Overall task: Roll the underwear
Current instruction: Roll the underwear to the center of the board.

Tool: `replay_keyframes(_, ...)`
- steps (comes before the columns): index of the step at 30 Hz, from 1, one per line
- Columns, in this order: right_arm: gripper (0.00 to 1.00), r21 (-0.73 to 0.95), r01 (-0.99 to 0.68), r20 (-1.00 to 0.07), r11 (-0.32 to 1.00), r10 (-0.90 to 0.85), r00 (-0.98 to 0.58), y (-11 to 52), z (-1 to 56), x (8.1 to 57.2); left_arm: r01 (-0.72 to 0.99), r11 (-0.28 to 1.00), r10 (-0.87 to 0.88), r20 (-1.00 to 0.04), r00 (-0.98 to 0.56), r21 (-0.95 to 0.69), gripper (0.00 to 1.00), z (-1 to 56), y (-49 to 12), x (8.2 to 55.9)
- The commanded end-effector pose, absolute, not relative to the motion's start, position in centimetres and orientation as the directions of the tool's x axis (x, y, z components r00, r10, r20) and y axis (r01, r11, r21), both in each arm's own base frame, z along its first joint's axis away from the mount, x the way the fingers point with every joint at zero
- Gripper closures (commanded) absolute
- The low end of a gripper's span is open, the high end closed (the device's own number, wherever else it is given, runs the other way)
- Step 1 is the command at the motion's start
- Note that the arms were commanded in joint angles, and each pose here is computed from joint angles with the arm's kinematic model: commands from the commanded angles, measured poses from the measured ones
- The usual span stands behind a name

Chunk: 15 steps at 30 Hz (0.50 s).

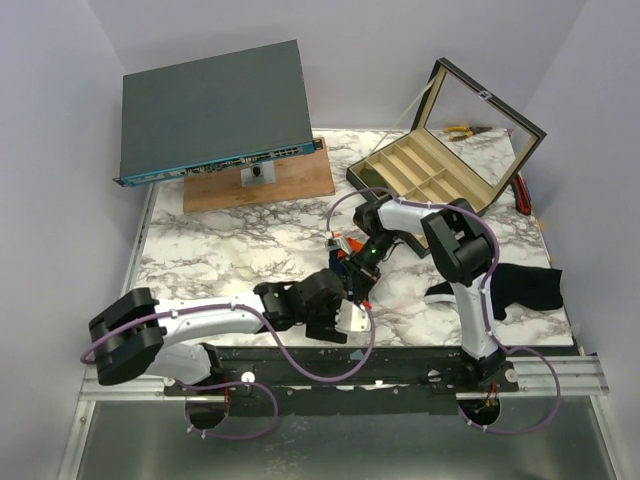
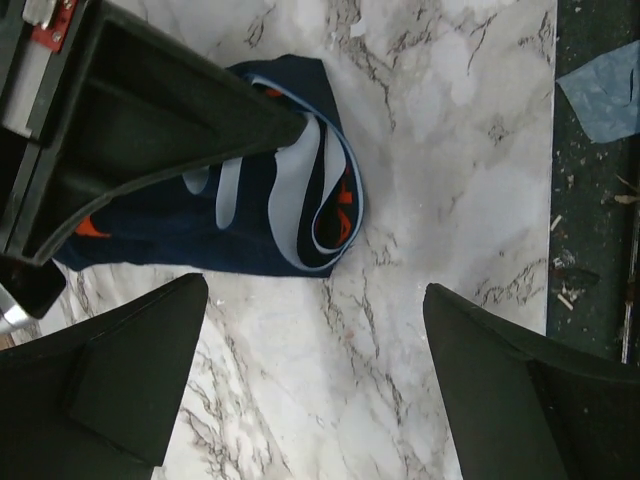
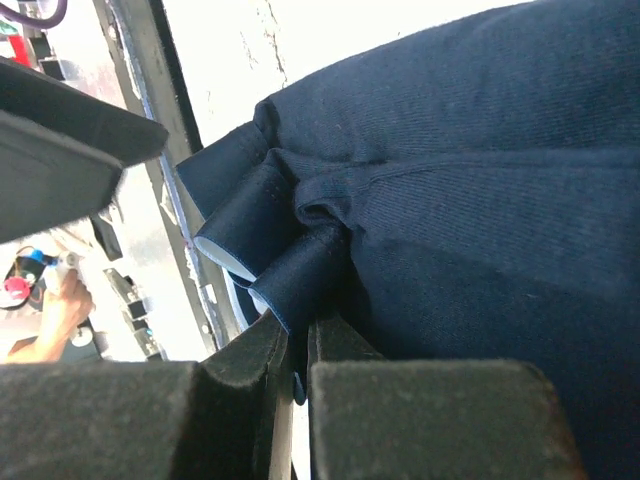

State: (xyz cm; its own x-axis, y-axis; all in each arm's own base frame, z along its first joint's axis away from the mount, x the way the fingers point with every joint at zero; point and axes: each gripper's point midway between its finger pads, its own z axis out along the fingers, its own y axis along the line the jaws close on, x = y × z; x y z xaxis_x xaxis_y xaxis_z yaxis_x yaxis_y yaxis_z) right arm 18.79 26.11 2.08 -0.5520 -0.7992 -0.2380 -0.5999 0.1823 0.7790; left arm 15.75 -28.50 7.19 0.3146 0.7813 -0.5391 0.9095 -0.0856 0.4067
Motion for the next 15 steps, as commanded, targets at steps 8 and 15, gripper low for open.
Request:
replay_keyframes(8,0.93,0.798,-0.568,-0.199,0.203,-0.801,-0.565,25.8,1.0,19.0,0.847,-0.042,0.79,-0.502,0.352,0.529,0.02,7.4,-32.9,17.4)
replay_keyframes(15,0.92,0.795,-0.569,-0.195,0.208,-0.801,-0.566,25.7,1.0,19.1,0.868,-0.07,0.816,-0.472,0.334,0.492,0.12,5.9,-33.3,17.2)
